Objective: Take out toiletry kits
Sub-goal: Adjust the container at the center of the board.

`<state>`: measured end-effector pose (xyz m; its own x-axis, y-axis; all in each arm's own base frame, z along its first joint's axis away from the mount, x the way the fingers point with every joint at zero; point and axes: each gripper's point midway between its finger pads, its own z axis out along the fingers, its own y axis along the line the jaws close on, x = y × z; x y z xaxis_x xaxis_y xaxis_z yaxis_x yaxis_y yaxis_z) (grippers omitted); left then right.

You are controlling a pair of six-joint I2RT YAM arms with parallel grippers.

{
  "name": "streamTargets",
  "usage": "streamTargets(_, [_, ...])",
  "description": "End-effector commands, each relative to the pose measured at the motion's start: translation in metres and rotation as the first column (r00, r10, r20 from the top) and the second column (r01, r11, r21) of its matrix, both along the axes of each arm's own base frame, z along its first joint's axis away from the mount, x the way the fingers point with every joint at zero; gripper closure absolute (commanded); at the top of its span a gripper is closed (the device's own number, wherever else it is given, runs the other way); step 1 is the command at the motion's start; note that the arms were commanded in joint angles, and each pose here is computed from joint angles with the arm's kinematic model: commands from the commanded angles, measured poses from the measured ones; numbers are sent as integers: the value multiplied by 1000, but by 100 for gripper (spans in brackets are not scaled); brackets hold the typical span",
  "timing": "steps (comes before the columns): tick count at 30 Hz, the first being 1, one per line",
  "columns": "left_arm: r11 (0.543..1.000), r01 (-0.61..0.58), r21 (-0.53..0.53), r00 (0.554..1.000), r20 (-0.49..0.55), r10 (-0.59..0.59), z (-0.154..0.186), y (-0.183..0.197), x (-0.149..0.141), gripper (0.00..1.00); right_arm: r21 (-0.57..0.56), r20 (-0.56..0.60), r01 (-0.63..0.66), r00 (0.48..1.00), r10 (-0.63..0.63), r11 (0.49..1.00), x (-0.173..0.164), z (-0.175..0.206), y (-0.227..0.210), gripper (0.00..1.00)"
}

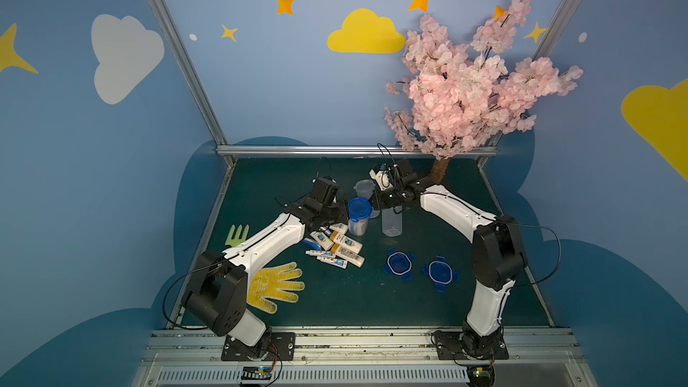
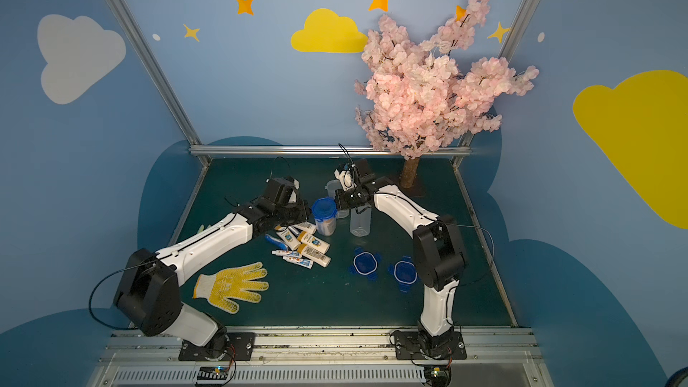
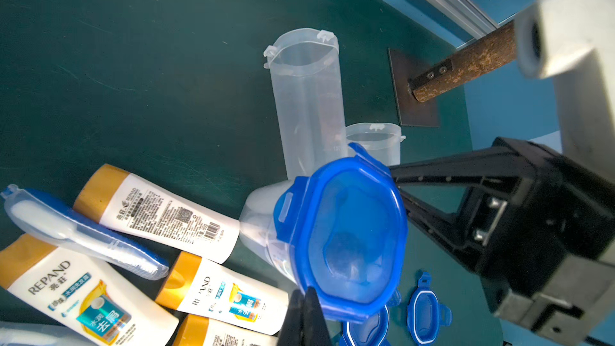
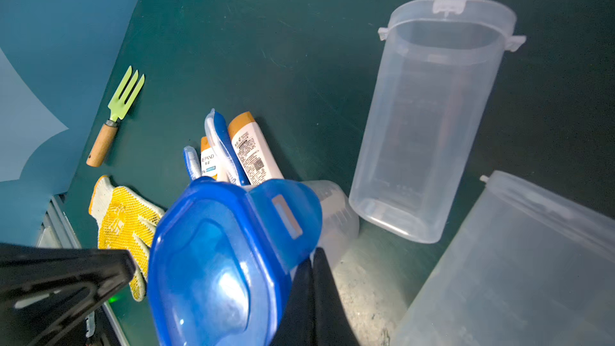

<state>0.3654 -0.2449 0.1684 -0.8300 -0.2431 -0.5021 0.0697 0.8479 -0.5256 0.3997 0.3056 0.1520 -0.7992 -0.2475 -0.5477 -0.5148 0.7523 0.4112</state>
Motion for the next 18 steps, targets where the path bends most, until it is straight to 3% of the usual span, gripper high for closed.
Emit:
streamTargets(1, [998,55,-5,998,41,-55,15,-15,4,98,-3,32,-35,999,35,999,6,13,-1,100])
streamTargets(6, [988,155,-13,983,102,-153,31,-44,8,98,6,56,-38,998,38,999,8,28,-11,100])
streamTargets(12, [975,219,38,969,109,-222,27,-68,15,98,92,40,-31,999,27,995,-19,40,-28,99])
streamTargets(18, [980,195,45,977,81,-198,10,-64,20,98,372,-62,2,998,22,928,-46,42,-33,75])
